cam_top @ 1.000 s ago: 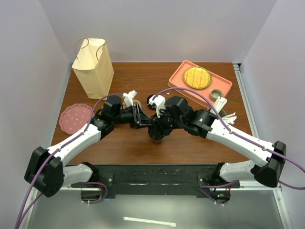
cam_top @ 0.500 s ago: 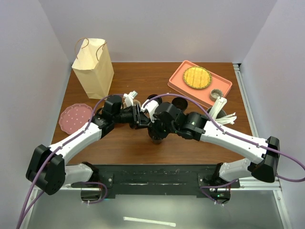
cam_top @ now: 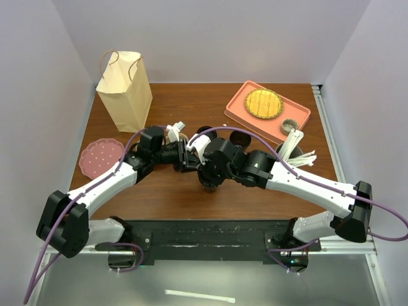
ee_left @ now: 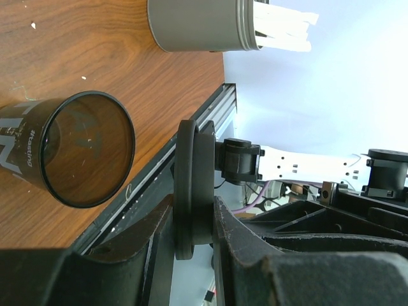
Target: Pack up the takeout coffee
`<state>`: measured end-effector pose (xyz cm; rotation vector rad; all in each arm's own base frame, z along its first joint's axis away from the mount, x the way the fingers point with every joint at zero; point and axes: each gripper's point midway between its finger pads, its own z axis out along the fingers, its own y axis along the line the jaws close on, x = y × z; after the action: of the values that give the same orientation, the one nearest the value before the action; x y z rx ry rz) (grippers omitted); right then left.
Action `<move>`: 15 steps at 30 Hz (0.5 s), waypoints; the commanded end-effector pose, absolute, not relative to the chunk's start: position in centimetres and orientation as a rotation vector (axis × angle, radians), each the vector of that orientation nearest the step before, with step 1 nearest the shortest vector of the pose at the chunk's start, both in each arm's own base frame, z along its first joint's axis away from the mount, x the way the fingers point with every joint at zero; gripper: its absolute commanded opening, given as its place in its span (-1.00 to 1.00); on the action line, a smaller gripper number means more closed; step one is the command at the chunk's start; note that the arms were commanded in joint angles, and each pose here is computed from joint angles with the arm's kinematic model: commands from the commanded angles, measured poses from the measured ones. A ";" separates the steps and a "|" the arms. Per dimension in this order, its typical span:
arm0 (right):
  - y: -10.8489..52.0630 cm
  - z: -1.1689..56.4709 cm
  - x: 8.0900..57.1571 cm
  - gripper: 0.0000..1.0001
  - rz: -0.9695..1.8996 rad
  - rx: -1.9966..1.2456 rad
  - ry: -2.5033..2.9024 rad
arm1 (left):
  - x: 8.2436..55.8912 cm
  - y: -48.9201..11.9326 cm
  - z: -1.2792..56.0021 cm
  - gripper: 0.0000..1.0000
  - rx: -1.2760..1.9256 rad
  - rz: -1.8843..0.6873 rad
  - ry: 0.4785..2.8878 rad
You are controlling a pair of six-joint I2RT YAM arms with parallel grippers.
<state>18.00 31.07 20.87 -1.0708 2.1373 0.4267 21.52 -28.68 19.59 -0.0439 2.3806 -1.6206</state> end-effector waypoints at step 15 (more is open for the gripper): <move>32.3 21.0 17.5 -1.00 0.437 -1.015 2.223 | 26.2 -26.6 20.4 0.39 0.003 -1.338 2.365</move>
<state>17.63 32.05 20.01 -1.0480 2.2043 0.4316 23.61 -28.41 20.67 0.0102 2.3541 -1.5339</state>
